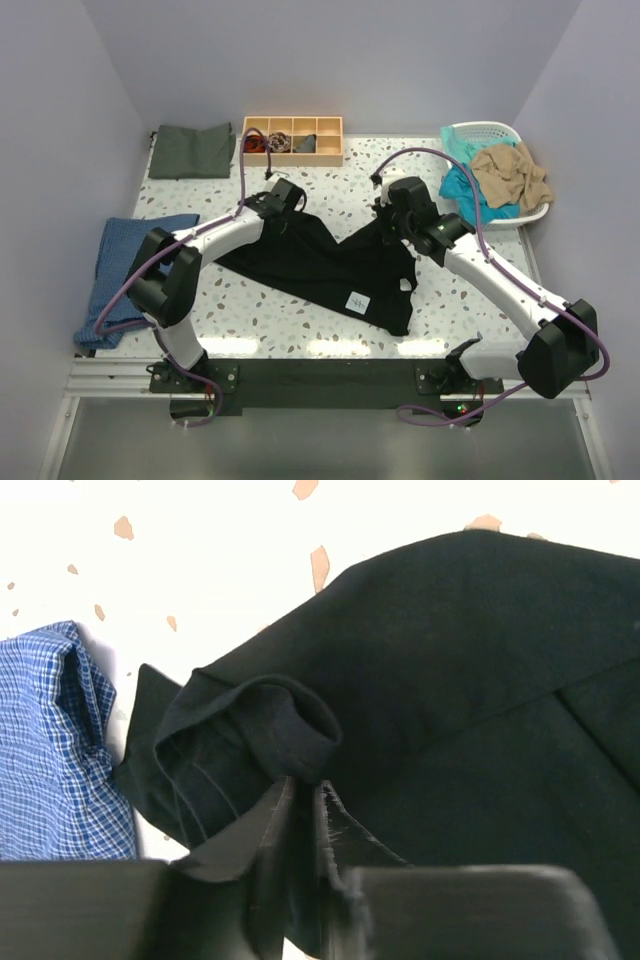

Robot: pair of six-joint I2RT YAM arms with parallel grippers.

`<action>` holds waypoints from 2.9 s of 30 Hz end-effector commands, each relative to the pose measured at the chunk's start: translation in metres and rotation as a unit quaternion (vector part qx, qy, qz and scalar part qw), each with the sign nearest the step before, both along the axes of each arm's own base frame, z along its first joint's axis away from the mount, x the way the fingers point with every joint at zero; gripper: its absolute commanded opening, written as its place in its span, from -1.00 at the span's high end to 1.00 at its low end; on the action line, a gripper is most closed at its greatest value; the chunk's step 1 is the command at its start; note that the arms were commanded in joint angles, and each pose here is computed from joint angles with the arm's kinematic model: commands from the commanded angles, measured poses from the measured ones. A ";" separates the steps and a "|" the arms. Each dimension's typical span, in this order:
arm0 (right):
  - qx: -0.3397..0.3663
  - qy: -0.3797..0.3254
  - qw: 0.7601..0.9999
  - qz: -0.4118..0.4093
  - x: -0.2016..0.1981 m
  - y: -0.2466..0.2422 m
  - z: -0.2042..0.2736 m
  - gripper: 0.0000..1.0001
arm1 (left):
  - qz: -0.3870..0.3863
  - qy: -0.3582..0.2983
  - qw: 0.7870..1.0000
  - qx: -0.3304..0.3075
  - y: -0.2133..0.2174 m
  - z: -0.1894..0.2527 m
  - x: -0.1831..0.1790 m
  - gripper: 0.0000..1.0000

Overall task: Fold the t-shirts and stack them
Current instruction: Flatten the tshirt out

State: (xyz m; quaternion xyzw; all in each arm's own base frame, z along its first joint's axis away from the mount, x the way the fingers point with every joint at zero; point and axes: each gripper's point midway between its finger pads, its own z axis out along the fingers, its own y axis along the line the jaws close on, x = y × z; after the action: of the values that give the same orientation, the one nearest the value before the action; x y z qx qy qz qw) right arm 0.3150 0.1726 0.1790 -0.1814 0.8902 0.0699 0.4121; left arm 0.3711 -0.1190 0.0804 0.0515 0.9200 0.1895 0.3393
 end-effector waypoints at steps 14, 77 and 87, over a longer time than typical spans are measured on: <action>0.011 -0.115 0.991 -0.062 -0.017 -0.045 0.096 1.00 | 0.026 -0.221 0.965 -0.139 0.036 0.201 0.020 1.00; 0.022 -0.194 0.971 -0.135 0.009 -0.062 0.107 1.00 | 0.088 -0.319 0.901 -0.281 0.056 0.233 -0.032 1.00; -0.050 -0.168 0.956 -0.236 0.103 -0.076 0.047 1.00 | 0.160 -0.296 0.924 -0.184 0.061 0.130 0.058 1.00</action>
State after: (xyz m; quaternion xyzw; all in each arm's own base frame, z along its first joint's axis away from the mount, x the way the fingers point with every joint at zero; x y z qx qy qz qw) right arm 0.3697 0.1138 0.1895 -0.0832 0.8662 -0.0879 0.4848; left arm 0.3896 -0.0737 0.2005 -0.1689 0.8449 0.0466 0.5055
